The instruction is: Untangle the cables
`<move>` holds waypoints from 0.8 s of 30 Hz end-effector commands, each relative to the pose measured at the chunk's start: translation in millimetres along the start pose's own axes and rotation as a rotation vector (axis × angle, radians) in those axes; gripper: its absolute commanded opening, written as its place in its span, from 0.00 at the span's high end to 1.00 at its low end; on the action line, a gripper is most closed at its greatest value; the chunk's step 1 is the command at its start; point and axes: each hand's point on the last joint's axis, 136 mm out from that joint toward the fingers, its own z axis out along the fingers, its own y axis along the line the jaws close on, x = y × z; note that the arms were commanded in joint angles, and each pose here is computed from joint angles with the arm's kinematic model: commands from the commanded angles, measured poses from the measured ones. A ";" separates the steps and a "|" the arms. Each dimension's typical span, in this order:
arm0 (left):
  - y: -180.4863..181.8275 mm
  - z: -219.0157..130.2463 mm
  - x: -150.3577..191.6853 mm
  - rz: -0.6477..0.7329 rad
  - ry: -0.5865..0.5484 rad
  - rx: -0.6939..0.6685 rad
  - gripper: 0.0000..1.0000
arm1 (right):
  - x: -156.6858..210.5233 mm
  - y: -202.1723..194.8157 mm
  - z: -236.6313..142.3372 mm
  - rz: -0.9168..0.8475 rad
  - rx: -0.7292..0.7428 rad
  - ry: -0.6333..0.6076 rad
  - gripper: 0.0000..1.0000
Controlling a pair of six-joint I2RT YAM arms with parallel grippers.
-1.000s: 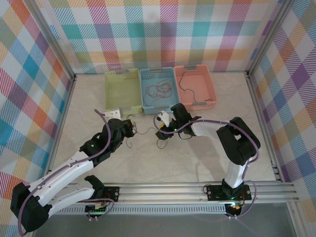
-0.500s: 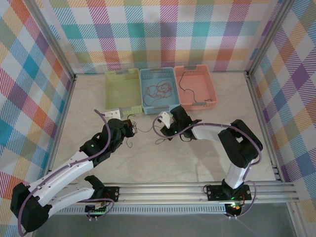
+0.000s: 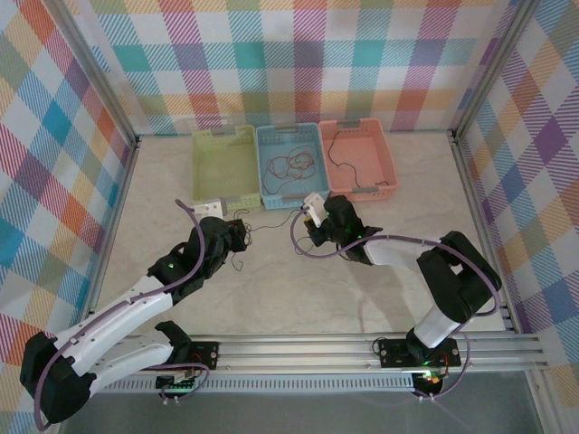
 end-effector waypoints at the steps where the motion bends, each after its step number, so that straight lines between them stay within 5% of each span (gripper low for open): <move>1: -4.6 -1.6 -8.1 -0.013 -0.026 0.025 0.60 | -15.0 -11.7 -9.3 0.036 0.046 -0.068 1.00; 4: -5.5 -2.8 -9.2 -0.013 -0.030 0.031 0.37 | -16.4 -14.8 -12.1 0.058 0.051 -0.081 1.00; 7: -4.7 -2.0 -8.5 -0.010 -0.028 0.026 0.27 | -17.3 -19.2 -14.4 0.085 0.061 -0.104 1.00; 24: -17.0 42.1 34.6 0.034 0.241 -0.046 0.28 | -6.7 -77.3 -39.2 0.235 0.312 -0.122 1.00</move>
